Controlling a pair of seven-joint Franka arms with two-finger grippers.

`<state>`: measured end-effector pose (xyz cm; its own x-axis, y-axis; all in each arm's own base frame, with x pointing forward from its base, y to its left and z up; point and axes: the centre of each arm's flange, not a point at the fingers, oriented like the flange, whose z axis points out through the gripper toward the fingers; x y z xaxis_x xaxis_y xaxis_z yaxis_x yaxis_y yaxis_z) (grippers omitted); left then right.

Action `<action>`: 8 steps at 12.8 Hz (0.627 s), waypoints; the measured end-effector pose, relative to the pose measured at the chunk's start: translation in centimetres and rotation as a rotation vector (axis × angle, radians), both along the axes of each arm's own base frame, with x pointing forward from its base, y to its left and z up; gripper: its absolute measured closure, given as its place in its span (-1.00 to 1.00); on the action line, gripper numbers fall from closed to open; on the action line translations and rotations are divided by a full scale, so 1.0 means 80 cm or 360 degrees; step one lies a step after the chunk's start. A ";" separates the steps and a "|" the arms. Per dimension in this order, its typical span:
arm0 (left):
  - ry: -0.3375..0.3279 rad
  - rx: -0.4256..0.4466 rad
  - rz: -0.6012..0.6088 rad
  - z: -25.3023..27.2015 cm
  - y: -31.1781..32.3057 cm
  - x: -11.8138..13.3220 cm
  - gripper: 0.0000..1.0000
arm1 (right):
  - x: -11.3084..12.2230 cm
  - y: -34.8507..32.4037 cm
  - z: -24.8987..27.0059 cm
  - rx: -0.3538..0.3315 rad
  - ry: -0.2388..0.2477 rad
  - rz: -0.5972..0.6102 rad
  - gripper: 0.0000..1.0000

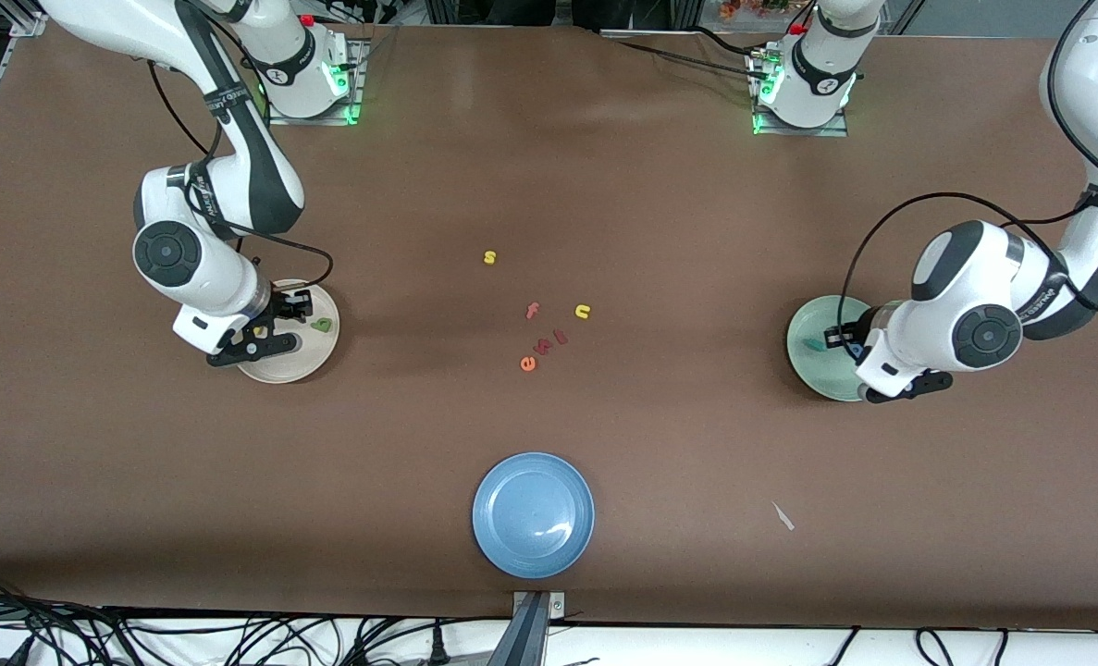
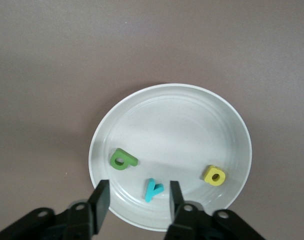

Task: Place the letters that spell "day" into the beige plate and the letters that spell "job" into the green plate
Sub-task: 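Drop the p on the beige plate while the left drops a on green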

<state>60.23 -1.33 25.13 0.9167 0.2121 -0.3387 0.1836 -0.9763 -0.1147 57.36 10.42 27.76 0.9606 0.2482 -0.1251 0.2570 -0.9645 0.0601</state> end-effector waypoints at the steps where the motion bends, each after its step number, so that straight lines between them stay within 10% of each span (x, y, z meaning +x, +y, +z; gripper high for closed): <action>1: 0.0018 -0.0007 -0.0008 -0.008 0.011 -0.002 0.51 | 0.004 0.001 0.006 0.0003 -0.0018 0.0000 -0.37; 5: -0.0007 -0.0022 -0.0028 -0.001 0.015 0.006 -0.29 | 0.035 0.007 0.101 0.0024 -0.0101 -0.0024 -0.94; 8: -0.0054 0.0027 -0.0014 0.064 0.017 0.039 -0.96 | 0.039 0.005 0.234 0.0058 -0.0085 -0.0082 -1.00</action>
<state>63.34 0.01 30.22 0.9294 0.2095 -0.3038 0.1790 -0.9759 -0.1252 60.46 10.78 46.46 0.9773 0.2015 -0.0649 0.2041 -0.9782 0.0373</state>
